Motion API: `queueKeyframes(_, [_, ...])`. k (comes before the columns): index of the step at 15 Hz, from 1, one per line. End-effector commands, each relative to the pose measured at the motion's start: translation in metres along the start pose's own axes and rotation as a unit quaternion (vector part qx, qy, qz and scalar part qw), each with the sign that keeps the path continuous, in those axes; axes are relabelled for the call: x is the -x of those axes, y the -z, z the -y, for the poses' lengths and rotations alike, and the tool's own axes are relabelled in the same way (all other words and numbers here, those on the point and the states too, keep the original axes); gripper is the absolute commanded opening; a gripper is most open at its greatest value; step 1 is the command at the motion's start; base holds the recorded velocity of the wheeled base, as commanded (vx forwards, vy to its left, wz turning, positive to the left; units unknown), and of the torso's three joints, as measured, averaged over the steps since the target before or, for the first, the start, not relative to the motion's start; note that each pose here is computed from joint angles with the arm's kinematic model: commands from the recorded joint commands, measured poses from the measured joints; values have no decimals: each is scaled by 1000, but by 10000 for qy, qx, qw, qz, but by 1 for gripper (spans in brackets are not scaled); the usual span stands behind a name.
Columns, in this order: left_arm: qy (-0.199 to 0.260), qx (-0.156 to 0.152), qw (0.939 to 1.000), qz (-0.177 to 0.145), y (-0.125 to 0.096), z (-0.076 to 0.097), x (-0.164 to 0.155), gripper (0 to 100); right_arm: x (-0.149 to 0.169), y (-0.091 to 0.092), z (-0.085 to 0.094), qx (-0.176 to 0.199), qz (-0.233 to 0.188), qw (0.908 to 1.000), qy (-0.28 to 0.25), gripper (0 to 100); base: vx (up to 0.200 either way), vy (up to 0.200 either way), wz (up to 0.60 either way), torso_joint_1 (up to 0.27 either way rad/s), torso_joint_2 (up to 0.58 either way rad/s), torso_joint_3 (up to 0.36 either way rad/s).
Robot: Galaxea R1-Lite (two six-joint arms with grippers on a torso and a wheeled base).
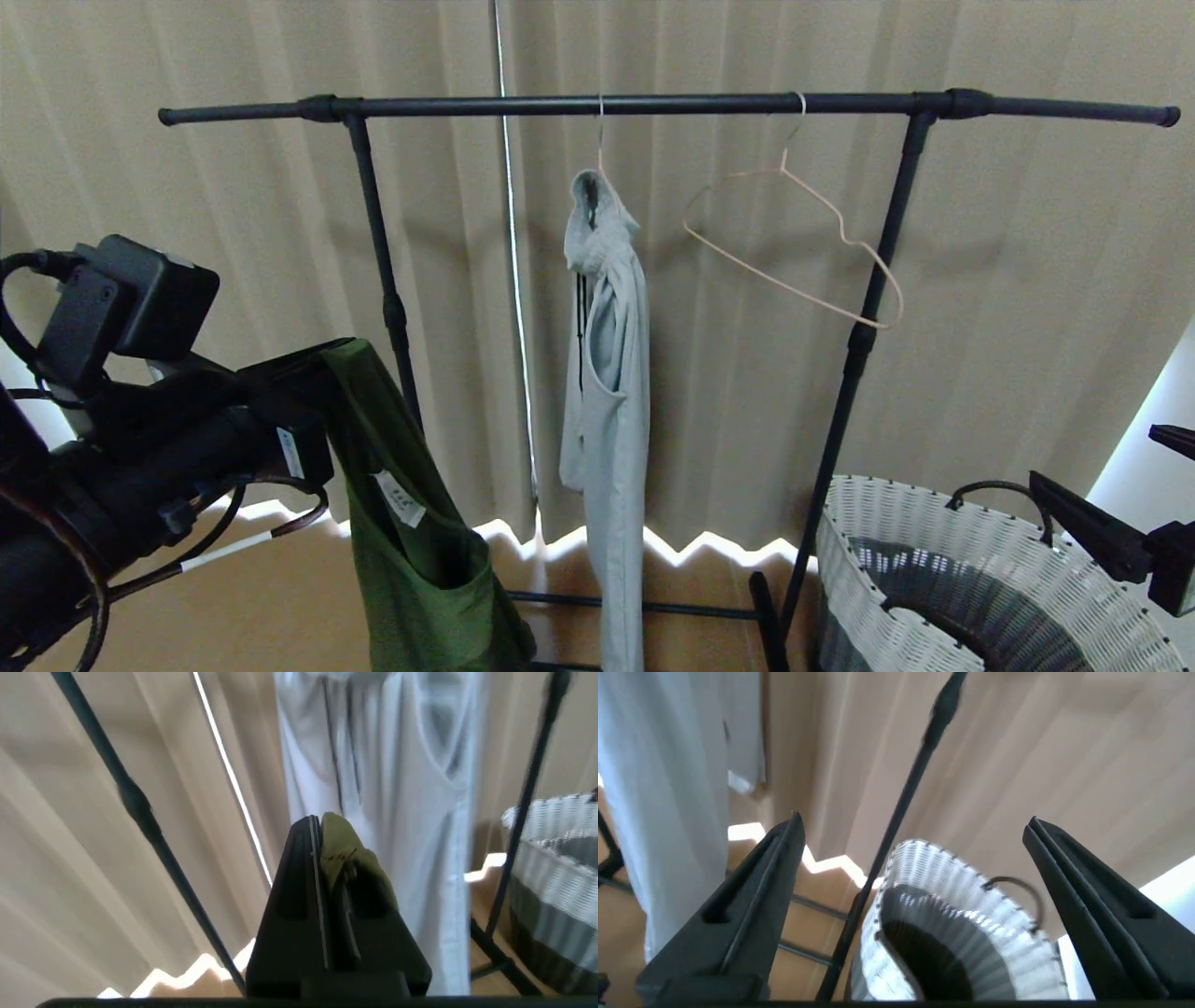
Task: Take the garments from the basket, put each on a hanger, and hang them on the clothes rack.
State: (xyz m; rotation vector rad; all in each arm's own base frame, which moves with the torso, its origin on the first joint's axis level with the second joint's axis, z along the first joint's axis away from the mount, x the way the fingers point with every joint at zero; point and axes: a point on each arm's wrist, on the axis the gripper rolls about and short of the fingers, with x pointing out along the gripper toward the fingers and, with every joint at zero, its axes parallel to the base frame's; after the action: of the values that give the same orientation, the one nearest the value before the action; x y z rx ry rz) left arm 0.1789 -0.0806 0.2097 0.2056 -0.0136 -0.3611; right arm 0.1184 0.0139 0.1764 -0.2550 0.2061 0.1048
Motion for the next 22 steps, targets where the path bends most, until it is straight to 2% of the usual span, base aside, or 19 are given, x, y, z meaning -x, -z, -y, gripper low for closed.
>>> queueKeyframes(1, [7,-5,10000,-20,1,0,1,0,-1,0,0,2,-35,10000,-1,100,0,0,0,119,-505,-256])
queueKeyframes(6, [2,-11,10000,2,0,0,2,0,-1,2,0,2,-75,10000,5,100,0,0,0,314,-471,-263])
queueKeyframes(9, [-6,-40,9999,-109,7,0,6,0,-1,2,0,11,-98,10000,0,100,0,0,0,237,-492,-260])
queueKeyframes(13, [-291,-178,9994,-24,5,-12,14,0,-2,-6,2,63,-62,10000,16,100,0,0,0,245,-513,-267])
queueKeyframes(16, [-307,-384,9988,-27,8,-12,22,0,-2,-17,4,113,-573,9982,-152,100,0,0,0,248,-518,-271])
queueKeyframes(17, [-297,-493,9983,-67,12,-11,26,0,1,-24,5,143,-1036,9940,-313,100,0,0,0,134,-286,-149])
queueKeyframes(18, [-295,-493,9983,-74,12,-11,28,0,0,-27,6,148,-1329,9902,-394,100,0,0,0,76,-159,-80])
queueKeyframes(19, [-286,-486,9984,-80,12,-10,27,0,-2,-27,5,156,-1486,9877,-453,100,0,0,0,46,-95,-51])
queueKeyframes(22, [-293,-472,9984,-113,13,-11,25,0,-6,-26,1,205,-1548,9861,-571,100,67,0,0,11,-21,-8])
